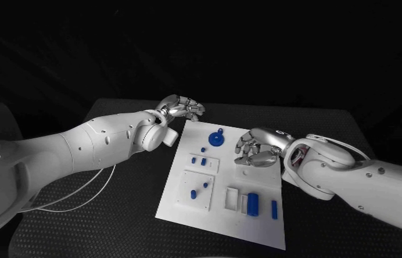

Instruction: Assemble the parts on the task board

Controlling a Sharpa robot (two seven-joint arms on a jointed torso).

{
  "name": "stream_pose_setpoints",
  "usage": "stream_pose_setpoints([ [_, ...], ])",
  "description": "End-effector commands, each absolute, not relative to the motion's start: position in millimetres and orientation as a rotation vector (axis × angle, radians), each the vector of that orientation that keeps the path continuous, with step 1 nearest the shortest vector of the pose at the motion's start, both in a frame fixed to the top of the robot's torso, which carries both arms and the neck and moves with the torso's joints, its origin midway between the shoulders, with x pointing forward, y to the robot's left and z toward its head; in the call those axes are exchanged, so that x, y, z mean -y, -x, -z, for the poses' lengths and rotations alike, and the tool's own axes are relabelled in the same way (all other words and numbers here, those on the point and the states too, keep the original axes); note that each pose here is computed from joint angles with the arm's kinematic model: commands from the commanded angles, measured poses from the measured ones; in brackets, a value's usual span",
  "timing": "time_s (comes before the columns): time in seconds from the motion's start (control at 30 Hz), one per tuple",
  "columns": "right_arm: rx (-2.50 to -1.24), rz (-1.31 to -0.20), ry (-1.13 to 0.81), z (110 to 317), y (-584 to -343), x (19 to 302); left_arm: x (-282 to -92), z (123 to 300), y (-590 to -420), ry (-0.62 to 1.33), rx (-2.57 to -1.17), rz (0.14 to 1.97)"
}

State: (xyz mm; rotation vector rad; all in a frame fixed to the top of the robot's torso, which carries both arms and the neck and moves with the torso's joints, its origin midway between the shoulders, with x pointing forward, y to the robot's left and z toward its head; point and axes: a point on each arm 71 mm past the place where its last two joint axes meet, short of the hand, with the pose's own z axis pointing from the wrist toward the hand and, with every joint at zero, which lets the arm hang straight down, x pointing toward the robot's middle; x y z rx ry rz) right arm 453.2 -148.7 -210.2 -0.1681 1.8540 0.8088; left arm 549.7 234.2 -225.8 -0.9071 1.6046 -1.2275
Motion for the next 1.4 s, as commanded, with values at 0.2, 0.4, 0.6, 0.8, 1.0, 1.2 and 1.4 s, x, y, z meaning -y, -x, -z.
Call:
stream_pose_setpoints([
  [0.2,-2.195,-0.728,-0.174,227.8,-447.1,195.3,-235.1,229.4,-548.0,0.92,-1.608,1.246],
  [0.4,-2.34,-0.643,-0.27,238.6,-433.6,212.6,-238.4,228.7,-545.6,0.922,-1.609,1.245],
  [0.6,-2.436,-0.579,-0.287,251.1,-419.3,217.3,-234.7,228.5,-543.3,0.919,-1.616,1.258],
  [0.8,-2.493,-0.519,-0.28,262.9,-407.5,211.3,-231.0,229.4,-542.4,0.916,-1.623,1.264],
  [1.0,-2.514,-0.47,-0.303,274.8,-405.2,203.5,-227.2,230.7,-541.1,0.912,-1.632,1.27],
  [1.2,-2.54,-0.429,-0.303,289.7,-401.1,200.9,-223.9,231.1,-539.9,0.91,-1.639,1.277],
  [1.4,-2.548,-0.429,-0.286,300.3,-398.7,191.6,-222.6,231.1,-539.5,0.908,-1.641,1.281],
])
